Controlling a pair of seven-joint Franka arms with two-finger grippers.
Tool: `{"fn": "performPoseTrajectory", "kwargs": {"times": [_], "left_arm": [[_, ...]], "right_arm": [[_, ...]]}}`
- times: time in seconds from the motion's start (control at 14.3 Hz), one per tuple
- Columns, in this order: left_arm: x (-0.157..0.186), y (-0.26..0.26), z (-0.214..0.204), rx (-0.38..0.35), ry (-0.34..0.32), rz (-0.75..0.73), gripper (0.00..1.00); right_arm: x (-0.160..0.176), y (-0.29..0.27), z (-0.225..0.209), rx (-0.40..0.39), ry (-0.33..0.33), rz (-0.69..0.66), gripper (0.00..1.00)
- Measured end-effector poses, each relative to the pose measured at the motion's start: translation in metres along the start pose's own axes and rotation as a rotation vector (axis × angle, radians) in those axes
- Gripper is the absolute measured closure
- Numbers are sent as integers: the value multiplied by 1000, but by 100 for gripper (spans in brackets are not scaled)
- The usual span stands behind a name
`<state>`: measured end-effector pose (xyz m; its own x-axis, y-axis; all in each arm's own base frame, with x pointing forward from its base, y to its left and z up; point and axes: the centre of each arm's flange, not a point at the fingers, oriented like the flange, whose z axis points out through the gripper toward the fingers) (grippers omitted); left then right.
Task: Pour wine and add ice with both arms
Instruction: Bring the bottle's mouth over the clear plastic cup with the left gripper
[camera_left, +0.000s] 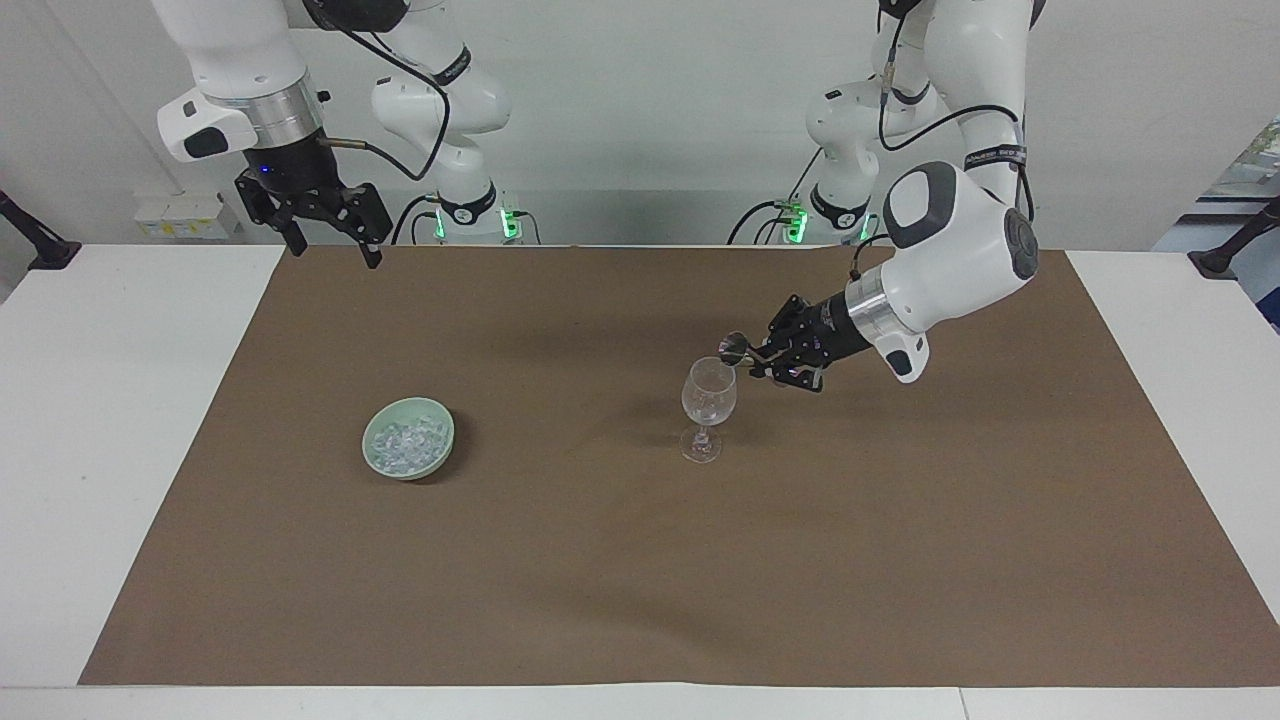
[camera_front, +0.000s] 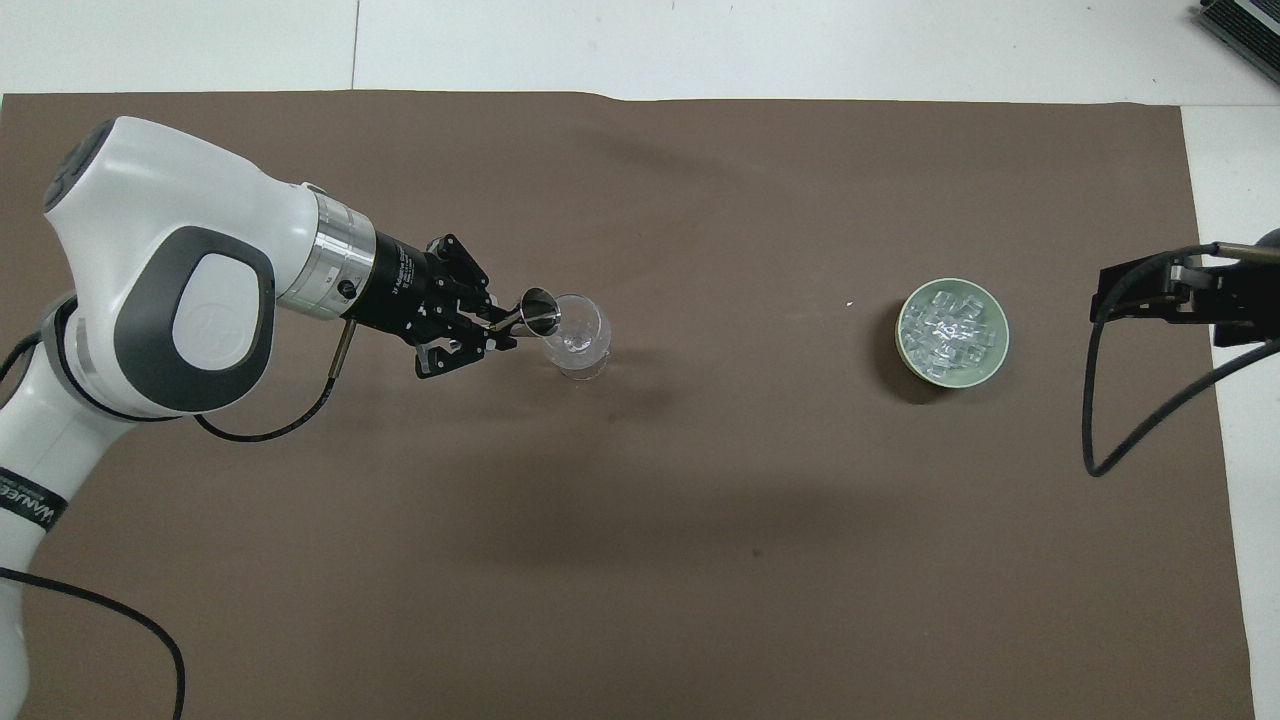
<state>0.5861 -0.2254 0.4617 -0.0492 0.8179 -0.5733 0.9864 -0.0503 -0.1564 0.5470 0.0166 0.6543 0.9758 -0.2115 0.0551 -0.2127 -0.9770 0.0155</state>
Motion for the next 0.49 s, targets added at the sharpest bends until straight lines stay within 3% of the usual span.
{"fn": "performPoseTrajectory", "kwargs": {"times": [0.49], "left_arm": [[-7, 6, -3, -49, 56, -69, 78]], "right_arm": [[0, 0, 0, 0, 0, 0, 0]]}}
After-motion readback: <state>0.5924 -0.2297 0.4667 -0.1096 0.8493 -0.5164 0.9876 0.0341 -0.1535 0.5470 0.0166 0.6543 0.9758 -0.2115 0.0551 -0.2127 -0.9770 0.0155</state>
